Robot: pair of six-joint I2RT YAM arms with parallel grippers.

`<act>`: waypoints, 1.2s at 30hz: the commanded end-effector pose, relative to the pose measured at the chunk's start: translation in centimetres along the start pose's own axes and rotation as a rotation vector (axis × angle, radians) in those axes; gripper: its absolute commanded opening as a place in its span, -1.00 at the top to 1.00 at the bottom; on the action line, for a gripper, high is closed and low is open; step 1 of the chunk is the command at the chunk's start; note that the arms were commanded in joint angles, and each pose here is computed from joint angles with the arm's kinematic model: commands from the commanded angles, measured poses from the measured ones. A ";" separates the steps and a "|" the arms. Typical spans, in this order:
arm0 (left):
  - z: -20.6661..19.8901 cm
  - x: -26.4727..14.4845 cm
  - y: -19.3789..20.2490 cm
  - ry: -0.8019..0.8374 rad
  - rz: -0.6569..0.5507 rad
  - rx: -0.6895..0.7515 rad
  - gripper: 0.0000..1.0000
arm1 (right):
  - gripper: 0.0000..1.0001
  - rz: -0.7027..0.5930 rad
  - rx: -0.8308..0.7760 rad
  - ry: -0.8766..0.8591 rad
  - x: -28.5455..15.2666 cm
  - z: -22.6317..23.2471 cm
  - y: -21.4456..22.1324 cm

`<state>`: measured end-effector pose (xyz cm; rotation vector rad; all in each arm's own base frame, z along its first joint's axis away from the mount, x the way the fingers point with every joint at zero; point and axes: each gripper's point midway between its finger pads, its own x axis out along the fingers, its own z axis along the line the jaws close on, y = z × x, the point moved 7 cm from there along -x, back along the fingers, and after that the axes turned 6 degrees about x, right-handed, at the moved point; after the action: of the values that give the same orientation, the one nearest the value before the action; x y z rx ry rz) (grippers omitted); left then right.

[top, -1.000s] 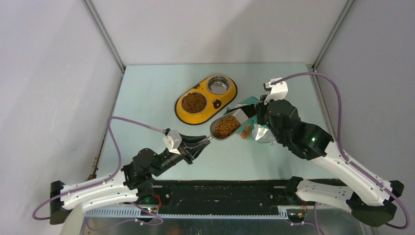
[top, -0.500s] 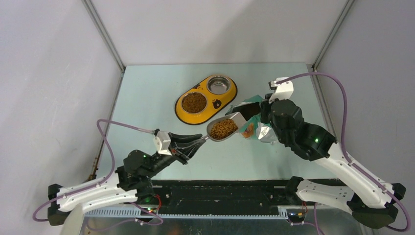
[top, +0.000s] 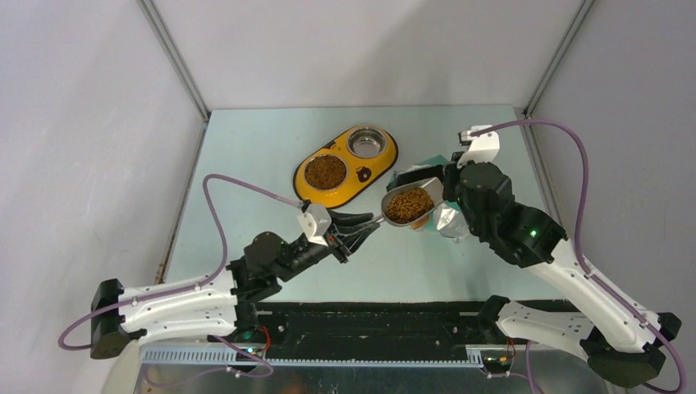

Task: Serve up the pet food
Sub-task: Collect the pet food from the pet food bag.

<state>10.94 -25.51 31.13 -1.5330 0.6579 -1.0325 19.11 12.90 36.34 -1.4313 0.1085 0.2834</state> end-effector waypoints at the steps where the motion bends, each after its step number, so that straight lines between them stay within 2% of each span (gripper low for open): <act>1: 1.2 2.2 -3.2 -0.124 -0.110 0.022 1.00 | 1.00 -0.116 0.088 -0.012 0.0 0.1 -2.9; 7: 1.5 3.5 -4.1 -0.151 -0.177 0.031 1.00 | 1.00 -0.098 0.145 0.080 2.4 -2.7 -4.8; 15: 2.8 6.7 -4.1 -0.190 -0.201 0.011 1.00 | 1.00 -0.057 0.179 0.008 2.9 -2.5 -5.2; 21: 3.4 8.0 -4.2 -0.191 -0.184 0.009 1.00 | 0.73 -0.077 0.203 0.070 3.0 -3.9 -7.0; 24: 3.8 8.6 -3.8 -0.206 -0.173 0.007 1.00 | 0.54 -0.071 0.215 0.075 3.0 -4.5 -7.7; 26: 3.9 9.1 -3.6 -0.206 -0.169 -0.001 1.00 | 0.49 -0.054 0.221 0.084 3.2 -5.1 -7.8; 36: 5.4 13.1 -2.9 -0.208 -0.166 -0.020 1.00 | 0.56 0.073 0.265 0.140 7.3 -8.5 -7.5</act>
<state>19.81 -33.25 35.02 -1.6402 0.4759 -0.9506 27.75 5.73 40.12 -1.2184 0.2856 0.2164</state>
